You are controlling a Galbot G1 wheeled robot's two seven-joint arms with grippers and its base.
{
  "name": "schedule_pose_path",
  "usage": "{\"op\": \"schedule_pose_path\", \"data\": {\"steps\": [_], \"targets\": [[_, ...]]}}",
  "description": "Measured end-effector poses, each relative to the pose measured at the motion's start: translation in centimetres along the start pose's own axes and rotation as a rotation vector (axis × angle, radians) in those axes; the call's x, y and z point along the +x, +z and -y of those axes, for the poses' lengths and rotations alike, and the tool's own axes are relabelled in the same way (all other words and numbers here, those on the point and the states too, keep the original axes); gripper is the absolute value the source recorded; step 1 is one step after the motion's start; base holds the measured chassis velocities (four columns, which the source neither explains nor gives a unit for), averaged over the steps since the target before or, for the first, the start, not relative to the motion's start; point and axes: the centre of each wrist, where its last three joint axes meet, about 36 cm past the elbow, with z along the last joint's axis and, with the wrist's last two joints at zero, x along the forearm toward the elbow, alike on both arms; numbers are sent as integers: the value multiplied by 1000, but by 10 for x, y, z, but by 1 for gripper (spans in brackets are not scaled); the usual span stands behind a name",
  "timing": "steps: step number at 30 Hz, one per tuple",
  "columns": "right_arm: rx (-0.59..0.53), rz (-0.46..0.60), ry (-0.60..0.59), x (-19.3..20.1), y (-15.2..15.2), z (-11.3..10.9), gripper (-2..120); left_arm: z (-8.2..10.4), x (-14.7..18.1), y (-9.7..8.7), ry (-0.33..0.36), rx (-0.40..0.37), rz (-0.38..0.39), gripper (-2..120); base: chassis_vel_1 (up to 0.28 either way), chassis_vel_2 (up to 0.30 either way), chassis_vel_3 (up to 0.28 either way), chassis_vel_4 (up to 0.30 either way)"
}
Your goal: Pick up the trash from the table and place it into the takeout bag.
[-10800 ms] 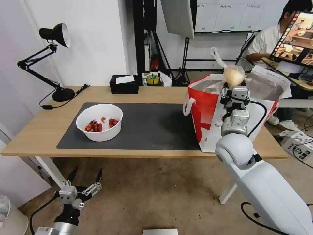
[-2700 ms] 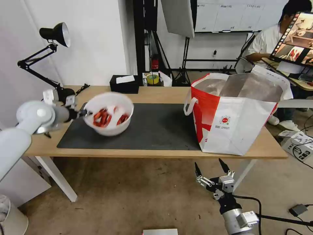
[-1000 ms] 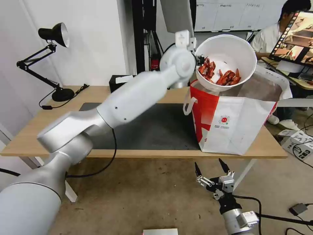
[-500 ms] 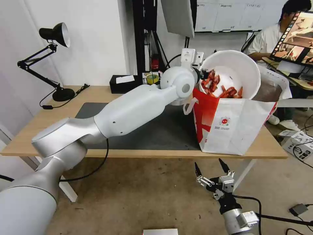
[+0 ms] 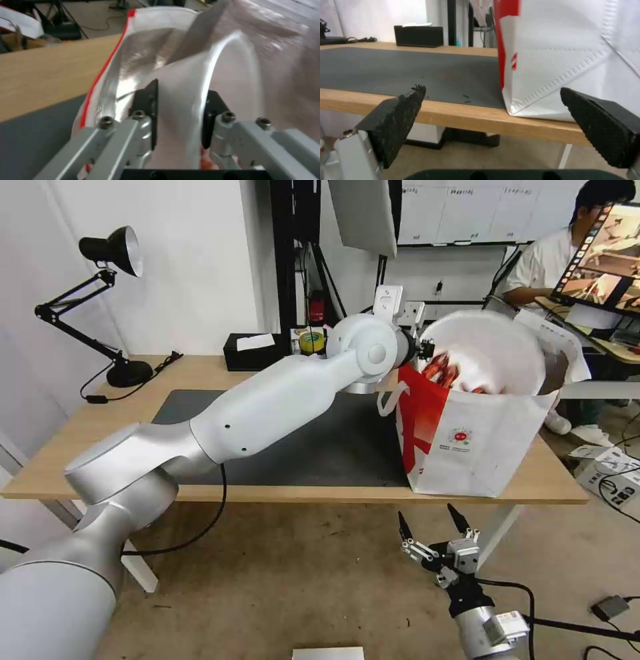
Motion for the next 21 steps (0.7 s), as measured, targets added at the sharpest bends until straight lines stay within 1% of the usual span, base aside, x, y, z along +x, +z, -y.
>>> {"op": "schedule_pose_path", "data": {"steps": [1,3,4,6,7,9,10,11,12,13,14,15,16,17,18,19,20,21], "targets": [[0,0,0,0,0,0,100,1,2,0,14,6,-13,31,0,0,0,0],[0,0,0,0,0,0,100,1,4,-1,24,9,-22,38,0,0,0,0],[0,0,0,0,0,0,100,1,4,-1,24,9,-22,38,0,0,0,0],[0,0,0,0,0,0,100,-1,7,-3,32,17,-24,52,0,0,0,0],[0,0,0,0,0,0,100,-1,7,-3,32,17,-24,52,0,0,0,0],[0,0,0,0,0,0,100,-3,9,-4,37,21,-29,60,0,0,0,0],[0,0,0,0,0,0,100,-3,9,-4,40,21,-32,67,0,0,0,0],[0,0,0,0,0,0,100,-3,9,-4,40,21,-32,67,0,0,0,0],[0,0,0,0,0,0,100,-3,8,-4,40,21,-33,70,0,0,0,0],[0,0,0,0,0,0,100,-3,8,-5,40,20,-31,77,0,0,0,0],[0,0,0,0,0,0,100,-3,8,-5,40,20,-31,77,0,0,0,0],[0,0,0,0,0,0,100,-3,9,-5,42,17,-27,80,0,0,0,0],[0,0,0,0,0,0,100,-4,9,-5,50,14,-18,87,0,0,0,0],[0,0,0,0,0,0,100,-5,11,-5,57,12,-7,90,0,0,0,0],[0,0,0,0,0,0,100,-9,16,-4,61,14,20,95,0,0,0,0],[0,0,0,0,0,0,100,-9,16,-4,61,14,20,95,0,0,0,0],[0,0,0,0,0,0,100,-15,20,-2,62,14,52,99,0,0,0,0],[0,0,0,0,0,0,100,-18,22,0,56,7,70,99,0,0,0,0]]}}
